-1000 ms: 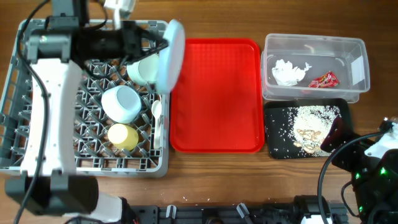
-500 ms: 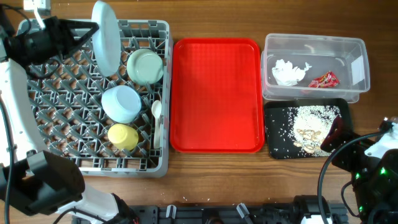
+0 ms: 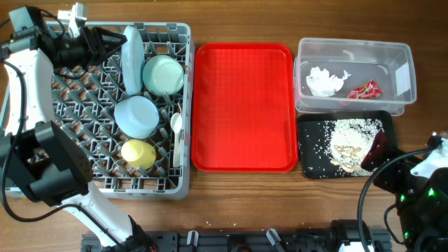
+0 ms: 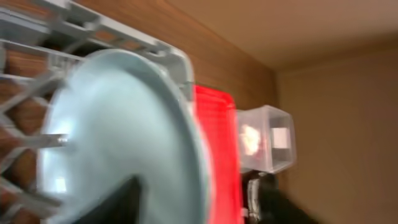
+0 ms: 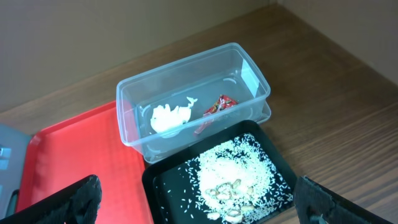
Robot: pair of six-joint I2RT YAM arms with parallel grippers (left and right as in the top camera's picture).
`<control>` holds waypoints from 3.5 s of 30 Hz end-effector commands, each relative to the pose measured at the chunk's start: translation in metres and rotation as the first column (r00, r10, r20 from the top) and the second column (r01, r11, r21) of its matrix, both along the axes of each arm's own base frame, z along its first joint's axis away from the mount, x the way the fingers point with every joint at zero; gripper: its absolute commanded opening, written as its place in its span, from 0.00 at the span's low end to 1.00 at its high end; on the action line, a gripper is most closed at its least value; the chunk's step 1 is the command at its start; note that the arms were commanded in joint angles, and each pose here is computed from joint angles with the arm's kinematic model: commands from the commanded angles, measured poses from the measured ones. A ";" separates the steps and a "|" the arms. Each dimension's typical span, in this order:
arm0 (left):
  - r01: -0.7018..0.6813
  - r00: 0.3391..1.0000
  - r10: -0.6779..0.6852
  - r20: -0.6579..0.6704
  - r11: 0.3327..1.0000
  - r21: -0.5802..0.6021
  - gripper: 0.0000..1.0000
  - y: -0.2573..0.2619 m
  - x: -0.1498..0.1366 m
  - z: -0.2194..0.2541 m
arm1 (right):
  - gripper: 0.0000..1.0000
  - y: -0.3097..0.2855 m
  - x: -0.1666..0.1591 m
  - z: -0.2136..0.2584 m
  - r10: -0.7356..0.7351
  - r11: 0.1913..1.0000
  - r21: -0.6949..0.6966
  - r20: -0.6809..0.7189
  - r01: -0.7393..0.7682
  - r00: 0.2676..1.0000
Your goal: Sort waste into correct bins and load items into the dishwasher rack
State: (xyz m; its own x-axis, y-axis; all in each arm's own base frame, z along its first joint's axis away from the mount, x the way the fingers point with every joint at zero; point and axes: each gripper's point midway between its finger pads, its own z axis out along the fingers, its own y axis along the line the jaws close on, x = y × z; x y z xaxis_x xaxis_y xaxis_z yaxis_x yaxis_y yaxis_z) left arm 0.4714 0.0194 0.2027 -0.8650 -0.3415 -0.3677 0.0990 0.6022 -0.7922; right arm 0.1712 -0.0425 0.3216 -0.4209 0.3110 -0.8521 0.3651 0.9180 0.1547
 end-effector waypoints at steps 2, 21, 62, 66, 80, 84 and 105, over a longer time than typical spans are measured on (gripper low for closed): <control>-0.046 0.998 0.049 -0.031 0.995 0.091 1.00 0.012 0.004 -0.014 | 1.00 0.001 0.000 0.000 0.009 1.000 -0.003 0.001 -0.009 1.000; -0.197 0.952 0.176 0.251 0.979 0.061 1.00 -0.008 -0.060 0.167 | 1.00 0.001 0.000 0.000 0.009 1.000 -0.003 0.000 -0.009 1.000; -0.197 0.952 0.176 0.250 0.978 0.061 1.00 -0.008 -0.060 0.167 | 1.00 0.096 0.070 -0.147 0.574 0.816 -0.356 0.400 -0.456 0.714; -0.197 0.952 0.176 0.250 0.978 0.061 1.00 -0.008 -0.060 0.167 | 1.00 0.096 0.070 -0.147 0.574 0.816 -0.356 0.400 -0.456 0.714; -0.197 0.952 0.176 0.250 0.978 0.061 1.00 -0.008 -0.060 0.167 | 1.00 0.096 0.070 -0.147 0.574 0.816 -0.356 0.400 -0.456 0.714; -0.197 0.953 0.176 0.246 0.979 0.061 1.00 -0.008 -0.059 0.165 | 1.00 0.096 0.070 -0.147 0.574 0.816 -0.356 0.400 -0.456 0.714; -0.072 0.660 -0.065 0.748 0.986 0.149 1.00 -0.128 -0.279 0.330 | 1.00 0.096 0.070 -0.147 0.574 0.815 -0.356 0.400 -0.456 0.714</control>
State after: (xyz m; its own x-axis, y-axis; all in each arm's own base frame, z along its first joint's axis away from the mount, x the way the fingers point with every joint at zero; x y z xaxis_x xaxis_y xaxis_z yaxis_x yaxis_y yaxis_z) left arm 0.2188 -0.1006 0.5234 -0.3140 -0.2343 -0.9201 0.5789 0.7209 -0.3811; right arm 0.2417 0.0526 0.1724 0.0040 -0.0649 -0.9979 -0.2383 0.9691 -0.0640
